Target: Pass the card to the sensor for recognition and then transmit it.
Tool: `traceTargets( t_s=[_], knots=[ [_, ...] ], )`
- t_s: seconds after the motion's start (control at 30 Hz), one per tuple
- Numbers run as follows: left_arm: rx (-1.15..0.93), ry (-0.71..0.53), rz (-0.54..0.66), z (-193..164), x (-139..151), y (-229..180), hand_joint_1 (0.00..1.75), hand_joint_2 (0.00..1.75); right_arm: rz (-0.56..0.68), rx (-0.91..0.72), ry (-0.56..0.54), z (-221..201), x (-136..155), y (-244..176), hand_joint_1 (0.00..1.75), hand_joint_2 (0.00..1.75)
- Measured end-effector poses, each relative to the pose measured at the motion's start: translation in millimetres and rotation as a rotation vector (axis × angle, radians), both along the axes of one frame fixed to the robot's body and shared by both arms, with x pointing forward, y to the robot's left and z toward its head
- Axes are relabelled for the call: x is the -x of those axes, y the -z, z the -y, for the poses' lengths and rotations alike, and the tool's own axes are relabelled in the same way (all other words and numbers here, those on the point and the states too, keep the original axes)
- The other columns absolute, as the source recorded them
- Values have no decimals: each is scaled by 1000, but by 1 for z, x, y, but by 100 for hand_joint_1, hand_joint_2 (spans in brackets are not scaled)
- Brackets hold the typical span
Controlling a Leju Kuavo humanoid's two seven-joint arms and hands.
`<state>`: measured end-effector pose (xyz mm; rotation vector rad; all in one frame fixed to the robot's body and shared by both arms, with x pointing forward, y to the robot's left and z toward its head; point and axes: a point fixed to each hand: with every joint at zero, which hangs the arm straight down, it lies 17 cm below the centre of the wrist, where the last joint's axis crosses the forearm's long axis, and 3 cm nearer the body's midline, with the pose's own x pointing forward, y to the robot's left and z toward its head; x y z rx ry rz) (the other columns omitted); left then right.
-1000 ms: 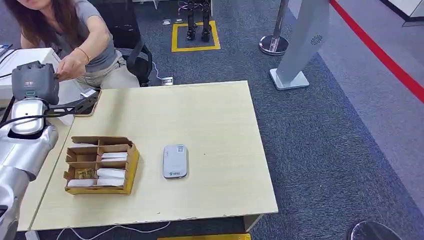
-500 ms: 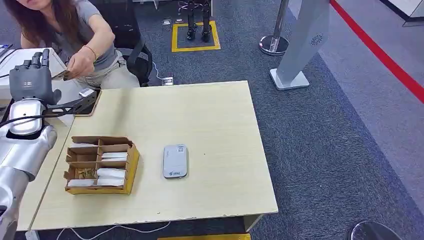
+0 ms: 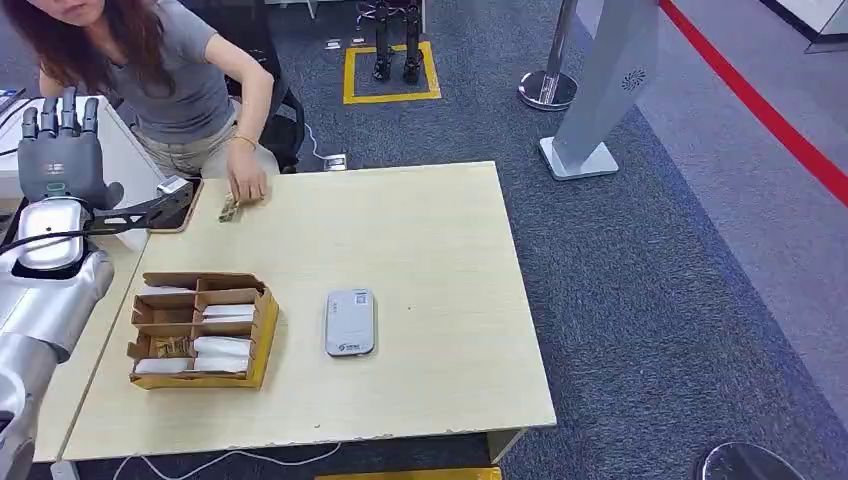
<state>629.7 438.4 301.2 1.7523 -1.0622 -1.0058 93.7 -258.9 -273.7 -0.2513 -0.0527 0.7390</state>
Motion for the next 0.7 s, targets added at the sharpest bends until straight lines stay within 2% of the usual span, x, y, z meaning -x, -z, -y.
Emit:
traceTargets(
  t_s=[0.2, 0.43, 0.53, 0.7],
  knots=[
    [-19, 39, 2, 7, 8, 10, 0, 175, 4, -3, 27, 0, 1, 0, 0, 0],
    [-72, 91, 19, 15, 54, 32, 0, 175, 4, 0, 77, 1, 16, 3, 0, 0],
    [-103, 99, 35, 9, 91, 45, 0, 175, 4, 5, 115, 3, 23, 4, 0, 0],
    [-167, 114, 27, 5, 172, 81, 0, 175, -37, 8, 131, 3, 44, 6, 0, 0]
  ],
)
